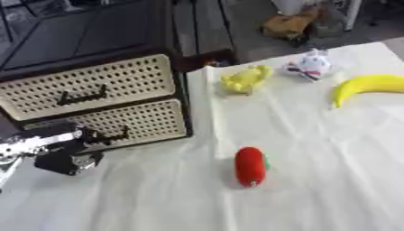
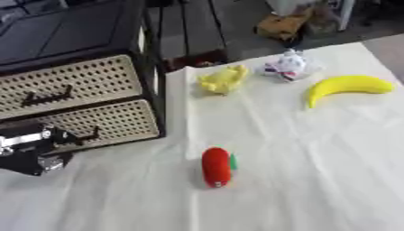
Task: Pick up objects from table and place into drawer.
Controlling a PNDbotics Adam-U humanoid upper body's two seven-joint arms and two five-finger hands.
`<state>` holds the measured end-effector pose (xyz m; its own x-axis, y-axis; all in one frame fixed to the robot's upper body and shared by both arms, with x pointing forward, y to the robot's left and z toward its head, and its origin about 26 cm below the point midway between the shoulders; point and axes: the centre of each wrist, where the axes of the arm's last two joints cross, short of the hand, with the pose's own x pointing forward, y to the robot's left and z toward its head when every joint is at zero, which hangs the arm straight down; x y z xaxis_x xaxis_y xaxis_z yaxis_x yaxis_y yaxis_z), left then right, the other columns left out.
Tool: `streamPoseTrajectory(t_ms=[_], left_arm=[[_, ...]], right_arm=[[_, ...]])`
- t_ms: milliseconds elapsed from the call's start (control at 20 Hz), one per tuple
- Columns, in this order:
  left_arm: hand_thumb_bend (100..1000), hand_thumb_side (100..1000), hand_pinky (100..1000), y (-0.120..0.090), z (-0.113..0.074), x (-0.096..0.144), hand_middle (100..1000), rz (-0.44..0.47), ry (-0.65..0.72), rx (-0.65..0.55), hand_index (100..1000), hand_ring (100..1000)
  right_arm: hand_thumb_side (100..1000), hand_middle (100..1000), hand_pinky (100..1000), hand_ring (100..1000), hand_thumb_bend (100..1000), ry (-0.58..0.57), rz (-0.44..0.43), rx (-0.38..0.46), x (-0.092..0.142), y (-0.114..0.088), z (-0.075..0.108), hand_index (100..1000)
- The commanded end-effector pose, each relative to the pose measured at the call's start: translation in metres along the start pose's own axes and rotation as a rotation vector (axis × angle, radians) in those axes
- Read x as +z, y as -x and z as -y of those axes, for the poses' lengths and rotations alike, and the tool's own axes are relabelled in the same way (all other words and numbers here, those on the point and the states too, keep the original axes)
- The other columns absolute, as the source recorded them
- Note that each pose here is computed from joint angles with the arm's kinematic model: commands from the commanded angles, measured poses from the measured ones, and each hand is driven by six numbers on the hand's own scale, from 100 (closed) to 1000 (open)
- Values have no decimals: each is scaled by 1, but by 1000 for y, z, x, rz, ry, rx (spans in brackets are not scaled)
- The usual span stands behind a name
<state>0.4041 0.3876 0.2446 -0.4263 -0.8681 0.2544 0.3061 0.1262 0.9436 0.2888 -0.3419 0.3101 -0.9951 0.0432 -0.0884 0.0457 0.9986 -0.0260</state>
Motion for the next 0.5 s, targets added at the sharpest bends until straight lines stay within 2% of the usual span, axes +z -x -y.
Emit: streamPoseTrajectory(t_ms=[50, 200, 350, 500], left_arm=[[100, 536, 100, 3, -9, 7, 100, -21, -11, -12, 842, 100], [100, 533, 100, 3, -9, 7, 100, -22, -21, -10, 837, 100], [100, 530, 100, 4, -10, 7, 100, -28, -39, -3, 887, 100], [100, 525, 100, 5, -10, 7, 100, -26, -47, 7, 870, 100]], right_arm=[[1000, 726, 647, 808, 100, -15, 28, 7, -9, -4, 1, 865], [1000, 725, 647, 808, 100, -16, 25, 7, -8, -4, 1, 865], [1000, 724, 648, 809, 100, -17, 23, 7, -8, -4, 1, 864], [1000, 724, 648, 809, 100, -19, 20, 10, -7, -4, 1, 864]])
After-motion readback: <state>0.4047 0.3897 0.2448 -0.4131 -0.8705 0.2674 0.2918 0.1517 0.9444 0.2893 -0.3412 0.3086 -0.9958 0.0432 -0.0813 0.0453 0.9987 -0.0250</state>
